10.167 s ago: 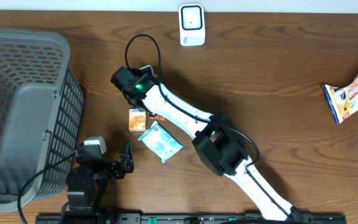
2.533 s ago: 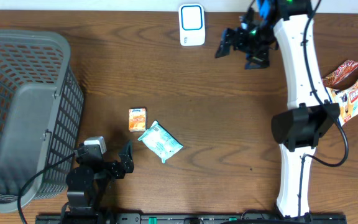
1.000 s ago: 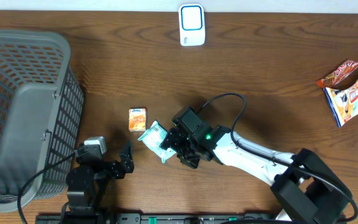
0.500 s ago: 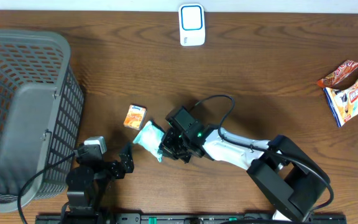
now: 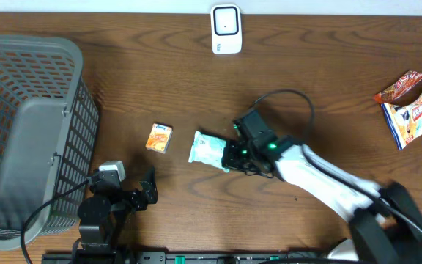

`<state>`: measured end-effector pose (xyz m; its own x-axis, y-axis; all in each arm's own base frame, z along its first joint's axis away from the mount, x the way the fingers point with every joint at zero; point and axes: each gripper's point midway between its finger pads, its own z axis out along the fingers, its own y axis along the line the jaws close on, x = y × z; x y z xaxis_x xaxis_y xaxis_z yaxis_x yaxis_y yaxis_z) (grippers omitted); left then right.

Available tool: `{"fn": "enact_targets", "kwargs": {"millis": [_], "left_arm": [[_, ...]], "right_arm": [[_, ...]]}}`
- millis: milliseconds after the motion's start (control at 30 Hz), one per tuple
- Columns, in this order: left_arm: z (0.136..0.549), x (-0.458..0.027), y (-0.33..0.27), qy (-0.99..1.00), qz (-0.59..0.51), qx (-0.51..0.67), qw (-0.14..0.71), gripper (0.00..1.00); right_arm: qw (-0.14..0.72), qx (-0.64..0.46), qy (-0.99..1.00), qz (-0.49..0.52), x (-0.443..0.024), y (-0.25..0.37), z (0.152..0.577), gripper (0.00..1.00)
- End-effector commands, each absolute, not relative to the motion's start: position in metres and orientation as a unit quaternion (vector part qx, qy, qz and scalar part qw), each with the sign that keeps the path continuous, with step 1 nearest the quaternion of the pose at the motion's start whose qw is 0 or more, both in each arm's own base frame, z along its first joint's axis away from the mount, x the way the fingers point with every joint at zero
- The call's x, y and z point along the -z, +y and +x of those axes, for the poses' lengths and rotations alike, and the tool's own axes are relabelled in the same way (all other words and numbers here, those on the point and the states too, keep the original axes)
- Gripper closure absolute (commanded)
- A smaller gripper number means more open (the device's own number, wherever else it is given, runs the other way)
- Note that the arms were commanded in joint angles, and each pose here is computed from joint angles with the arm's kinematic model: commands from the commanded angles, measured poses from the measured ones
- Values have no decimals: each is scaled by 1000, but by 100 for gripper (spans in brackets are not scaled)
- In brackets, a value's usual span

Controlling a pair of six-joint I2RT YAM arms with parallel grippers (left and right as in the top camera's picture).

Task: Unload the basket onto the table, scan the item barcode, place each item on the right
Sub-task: 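Grasp the wipes pack with the right gripper and drag it right, then regrip and lift the wipes pack with the right gripper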

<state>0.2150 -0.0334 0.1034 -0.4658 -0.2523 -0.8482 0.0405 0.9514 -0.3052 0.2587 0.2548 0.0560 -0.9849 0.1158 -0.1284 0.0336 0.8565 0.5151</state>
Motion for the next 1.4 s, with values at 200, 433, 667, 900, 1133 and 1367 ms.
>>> {"fn": "enact_targets", "kwargs": {"millis": [200,433,667,900,1133,1367], "left_arm": [[212,-94,-35,851,-65,148,499,2],[212,-94,-35,851,-65,148,499,2],[212,-94,-35,851,-65,148,499,2],[212,-94,-35,851,-65,148,499,2],[212,-94,-35,851,-65,148,499,2],[212,-94,-35,851,-65,148,499,2]], "right_arm": [[279,-291,890,-211,-187,235,236,99],[251,-285,909,-170,-168,226,228,30],[222,-272,922,-161,-98,251,263,41],[173,-313,926,-122,-48,270,283,40],[147,-294,939,-101,-5,270,287,44],[97,-273,953,-88,36,263,275,41]]}}
